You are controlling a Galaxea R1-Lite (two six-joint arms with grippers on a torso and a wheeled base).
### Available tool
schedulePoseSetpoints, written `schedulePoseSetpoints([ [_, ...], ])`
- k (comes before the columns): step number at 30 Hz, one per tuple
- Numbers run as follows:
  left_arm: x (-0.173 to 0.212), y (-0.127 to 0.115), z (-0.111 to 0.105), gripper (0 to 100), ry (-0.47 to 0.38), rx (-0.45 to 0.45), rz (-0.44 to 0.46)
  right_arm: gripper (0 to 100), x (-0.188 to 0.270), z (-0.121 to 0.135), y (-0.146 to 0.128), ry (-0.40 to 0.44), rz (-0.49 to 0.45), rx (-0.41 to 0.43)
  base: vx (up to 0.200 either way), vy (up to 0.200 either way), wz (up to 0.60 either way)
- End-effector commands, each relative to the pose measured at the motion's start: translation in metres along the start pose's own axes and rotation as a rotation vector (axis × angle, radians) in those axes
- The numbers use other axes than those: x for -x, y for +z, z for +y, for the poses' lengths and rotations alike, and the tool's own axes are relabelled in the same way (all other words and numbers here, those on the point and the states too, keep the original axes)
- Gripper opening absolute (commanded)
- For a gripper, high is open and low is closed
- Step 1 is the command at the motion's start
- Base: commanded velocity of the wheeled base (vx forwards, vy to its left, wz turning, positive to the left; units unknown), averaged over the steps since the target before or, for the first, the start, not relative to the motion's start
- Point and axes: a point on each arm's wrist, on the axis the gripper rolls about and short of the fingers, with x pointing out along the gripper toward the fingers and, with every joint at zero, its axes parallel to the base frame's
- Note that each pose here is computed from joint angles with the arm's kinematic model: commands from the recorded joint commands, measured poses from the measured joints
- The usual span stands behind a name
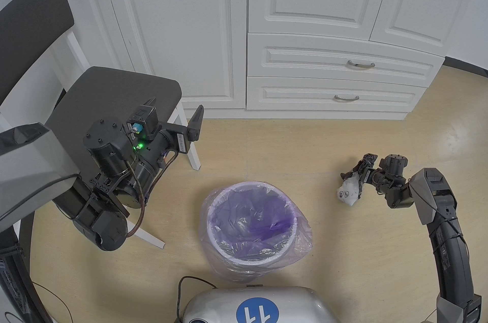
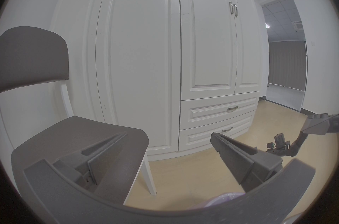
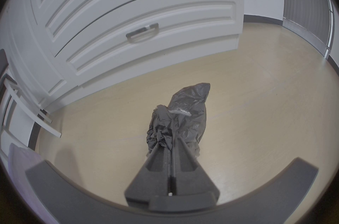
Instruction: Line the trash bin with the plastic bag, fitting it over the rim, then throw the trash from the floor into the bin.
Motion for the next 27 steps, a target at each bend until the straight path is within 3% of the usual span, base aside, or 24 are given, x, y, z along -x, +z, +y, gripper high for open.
schedulePoseSetpoints([
  [1, 0.000, 0.000, -0.001, 100, -0.003, -0.001, 0.002, 0, 0.010, 0.008, 0.030, 0.009, -0.047, 0.010, 0.000, 0.000, 0.00],
  [5, 0.002, -0.002, -0.001, 100, -0.004, -0.004, 0.011, 0, 0.042, 0.025, 0.056, 0.026, -0.023, 0.014, 0.000, 0.000, 0.00],
  [11, 0.002, -0.001, 0.000, 100, -0.004, -0.004, 0.011, 0, 0.091, 0.056, 0.099, 0.093, -0.077, 0.034, 0.000, 0.000, 0.00],
  [14, 0.002, -0.001, 0.000, 100, -0.003, -0.004, 0.011, 0, 0.129, 0.089, 0.123, 0.150, -0.118, 0.054, 0.000, 0.000, 0.00],
  [26, 0.000, -0.004, 0.002, 100, 0.001, -0.008, 0.014, 0, 0.213, 0.177, 0.149, 0.346, -0.267, 0.102, 0.000, 0.000, 0.00],
  [27, 0.000, -0.005, 0.001, 100, 0.001, -0.008, 0.017, 0, 0.227, 0.194, 0.150, 0.365, -0.283, 0.101, -0.200, 0.000, 0.00],
])
